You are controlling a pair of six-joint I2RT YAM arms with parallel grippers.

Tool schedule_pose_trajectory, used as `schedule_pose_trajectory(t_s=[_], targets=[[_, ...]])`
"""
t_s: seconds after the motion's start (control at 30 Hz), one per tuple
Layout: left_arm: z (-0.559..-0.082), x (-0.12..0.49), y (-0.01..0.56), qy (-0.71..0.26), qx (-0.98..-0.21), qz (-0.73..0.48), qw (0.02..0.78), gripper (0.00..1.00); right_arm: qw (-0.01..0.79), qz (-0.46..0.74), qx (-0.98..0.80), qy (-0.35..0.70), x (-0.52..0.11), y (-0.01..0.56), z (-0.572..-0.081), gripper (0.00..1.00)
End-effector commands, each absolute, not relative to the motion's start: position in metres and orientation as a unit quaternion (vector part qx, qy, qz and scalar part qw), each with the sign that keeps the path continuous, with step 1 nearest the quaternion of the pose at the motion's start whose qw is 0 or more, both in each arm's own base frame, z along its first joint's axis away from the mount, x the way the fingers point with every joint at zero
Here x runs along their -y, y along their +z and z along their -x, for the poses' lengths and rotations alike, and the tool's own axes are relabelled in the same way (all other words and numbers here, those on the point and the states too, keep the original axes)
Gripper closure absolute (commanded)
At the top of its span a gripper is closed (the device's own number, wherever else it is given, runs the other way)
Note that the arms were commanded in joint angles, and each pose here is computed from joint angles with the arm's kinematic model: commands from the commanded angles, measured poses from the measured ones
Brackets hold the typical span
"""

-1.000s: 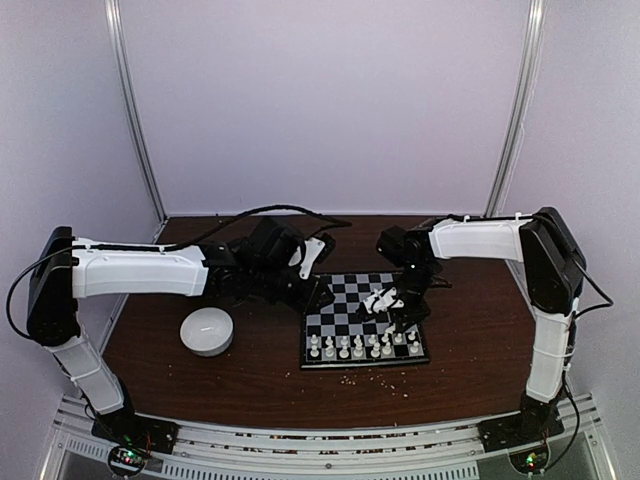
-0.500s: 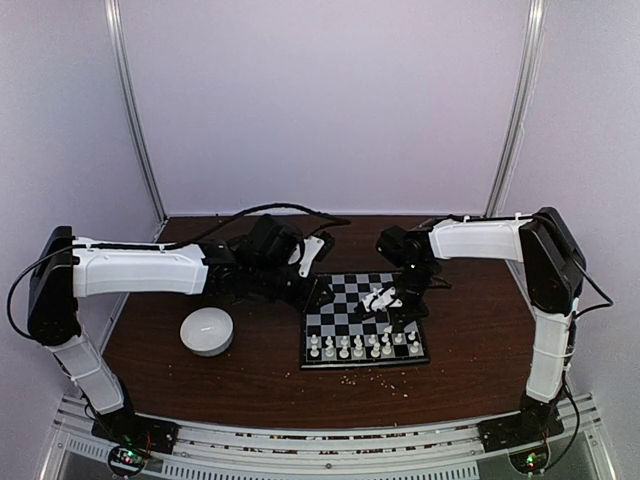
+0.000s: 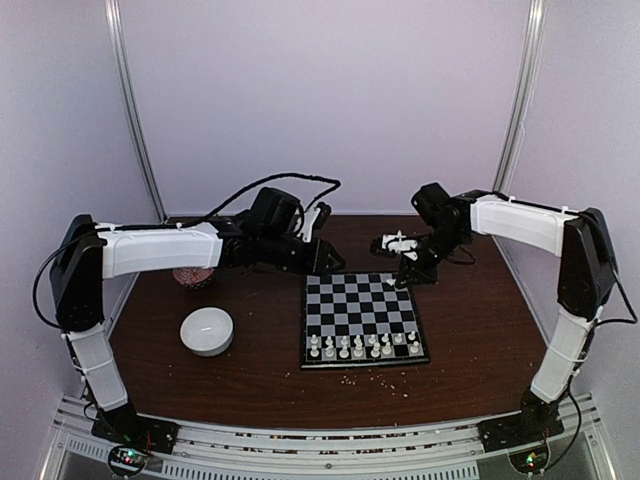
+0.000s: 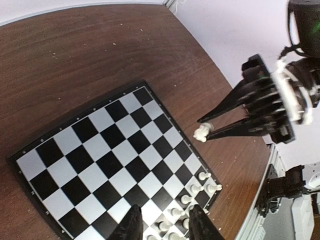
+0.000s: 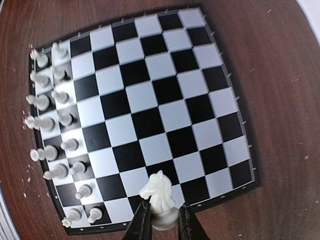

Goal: Set up the chess pieces on the board
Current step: Pass from the right arm to the left

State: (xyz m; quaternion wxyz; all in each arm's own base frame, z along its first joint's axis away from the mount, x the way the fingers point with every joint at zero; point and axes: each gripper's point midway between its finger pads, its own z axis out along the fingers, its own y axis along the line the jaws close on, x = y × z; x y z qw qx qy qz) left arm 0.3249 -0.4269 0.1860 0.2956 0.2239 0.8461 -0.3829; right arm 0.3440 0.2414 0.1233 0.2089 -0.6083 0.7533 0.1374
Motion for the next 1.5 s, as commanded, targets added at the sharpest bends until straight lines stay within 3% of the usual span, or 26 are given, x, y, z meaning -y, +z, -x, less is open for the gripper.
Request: schedule_pose_trajectory(t_s=[0.0,0.5,1.0,1.47], targets=[[-0.333,0.46,0.209,-0.466,-0.814,-0.222,0.266,0.68,0.311,0.551,-0.756,0.168,-0.26,0.189,-0.352,0.85],[-0.33,0.509,0.229,-0.587,-0.75,-0.232,0.199,0.65,0.35,0.515,-0.763,0.171,-0.26,0.209,-0.354,0.84],[-0.338,0.521,0.223,-0.604,-0.747,-0.213,0.179,0.66,0.356,0.527,-0.75,0.182,-0.269,0.215,-0.341,0.84],[-0.337,0.525,0.227,-0.623,-0.731,-0.215,0.179,0.91,0.353,0.532,-0.748,0.183,-0.271,0.213,-0.337,0.83]])
